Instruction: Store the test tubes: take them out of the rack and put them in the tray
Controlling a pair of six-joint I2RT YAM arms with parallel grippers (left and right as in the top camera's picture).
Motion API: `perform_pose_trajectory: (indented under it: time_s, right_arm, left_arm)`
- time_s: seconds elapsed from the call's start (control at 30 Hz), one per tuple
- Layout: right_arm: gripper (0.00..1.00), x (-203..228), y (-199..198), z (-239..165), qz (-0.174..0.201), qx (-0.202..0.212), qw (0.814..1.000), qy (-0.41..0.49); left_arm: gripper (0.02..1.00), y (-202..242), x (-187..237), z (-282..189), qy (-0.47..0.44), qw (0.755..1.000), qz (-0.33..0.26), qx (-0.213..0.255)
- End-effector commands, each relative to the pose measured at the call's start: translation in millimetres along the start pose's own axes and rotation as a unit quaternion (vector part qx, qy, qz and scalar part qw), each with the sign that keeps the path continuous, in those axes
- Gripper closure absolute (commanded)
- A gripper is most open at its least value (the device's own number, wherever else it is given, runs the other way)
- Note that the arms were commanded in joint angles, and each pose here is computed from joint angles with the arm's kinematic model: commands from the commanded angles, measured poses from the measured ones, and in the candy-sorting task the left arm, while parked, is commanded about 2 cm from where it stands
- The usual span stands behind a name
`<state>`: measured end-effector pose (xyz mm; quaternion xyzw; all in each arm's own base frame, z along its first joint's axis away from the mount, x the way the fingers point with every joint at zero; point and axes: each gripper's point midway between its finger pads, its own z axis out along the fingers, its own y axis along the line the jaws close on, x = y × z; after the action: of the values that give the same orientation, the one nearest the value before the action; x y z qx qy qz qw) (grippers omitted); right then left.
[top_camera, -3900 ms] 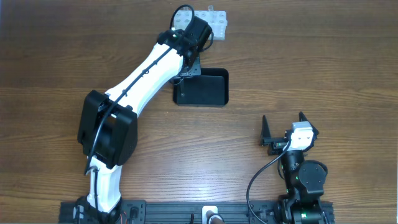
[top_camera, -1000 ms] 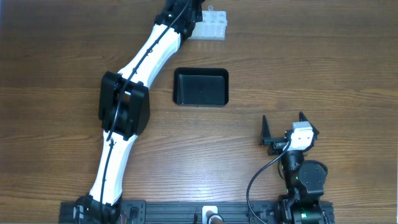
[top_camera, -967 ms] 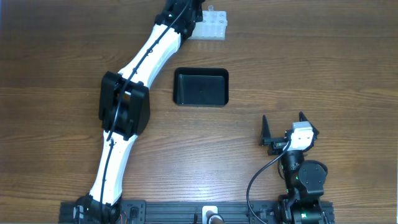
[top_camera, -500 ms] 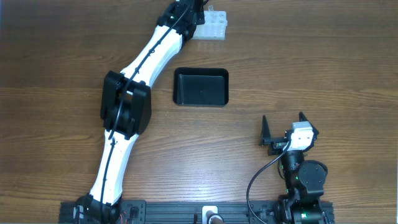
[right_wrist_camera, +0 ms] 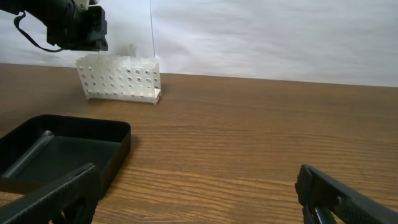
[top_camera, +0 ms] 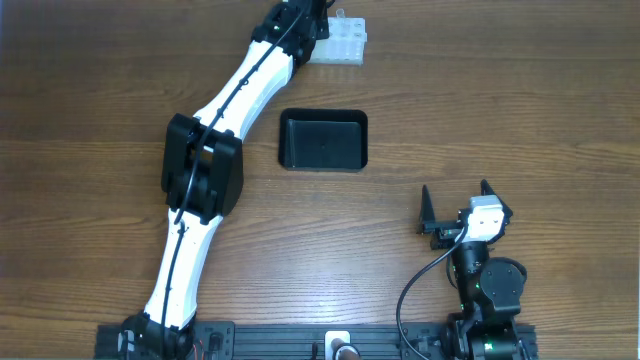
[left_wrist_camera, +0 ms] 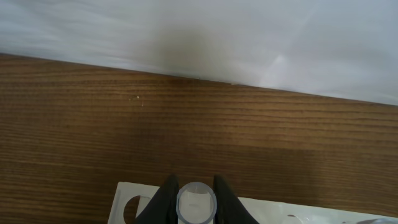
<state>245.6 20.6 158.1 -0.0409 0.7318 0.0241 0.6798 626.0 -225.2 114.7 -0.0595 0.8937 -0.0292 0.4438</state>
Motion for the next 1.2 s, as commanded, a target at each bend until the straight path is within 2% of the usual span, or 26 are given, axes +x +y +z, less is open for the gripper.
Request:
perform_pose_trajectory:
  time_s: [0.03,0.17,0.33,0.57,0.73,0.87,0.97,1.07,1.2]
  right_arm:
    - [0.009,1,1,0,0.003,-0.001,1.000,-0.001]
    - [0.009,1,1,0,0.003,-0.001,1.000,-0.001]
    - [0.009,1,1,0,0.003,-0.001,1.000,-0.001]
    - [0.009,1,1,0,0.003,-0.001,1.000,-0.002]
    - [0.009,1,1,0,0.003,-0.001,1.000,-0.002]
    - [0.007,1,1,0,0.003,-0.001,1.000,-0.002]
    - [0.007,1,1,0,0.003,-0.001,1.000,-0.001]
    - [0.009,1,1,0,0.003,-0.001,1.000,-0.001]
    - [0.009,1,1,0,0.003,-0.001,1.000,-0.001]
  left_arm:
    - [0.897,0,3,5,0.001,1.000,0.000,0.002]
    - [0.906,-2,-10,-5,-0.010,1.000,-0.004,0.007]
    - [0.915,-5,-49,-39,-0.044,0.999,-0.013,0.021]
    - [0.917,-8,-122,-119,-0.114,0.992,-0.024,0.050]
    - [0.921,-10,-141,-170,-0.123,0.990,-0.024,0.063]
    - [0.915,-17,-121,-194,-0.083,0.994,-0.003,0.065]
    - [0.921,-21,-80,-199,-0.007,0.998,0.003,0.059]
    - [0.978,-11,-17,-202,0.104,0.994,-0.027,0.012]
    - [0.976,1,44,-204,0.198,0.977,-0.060,-0.056]
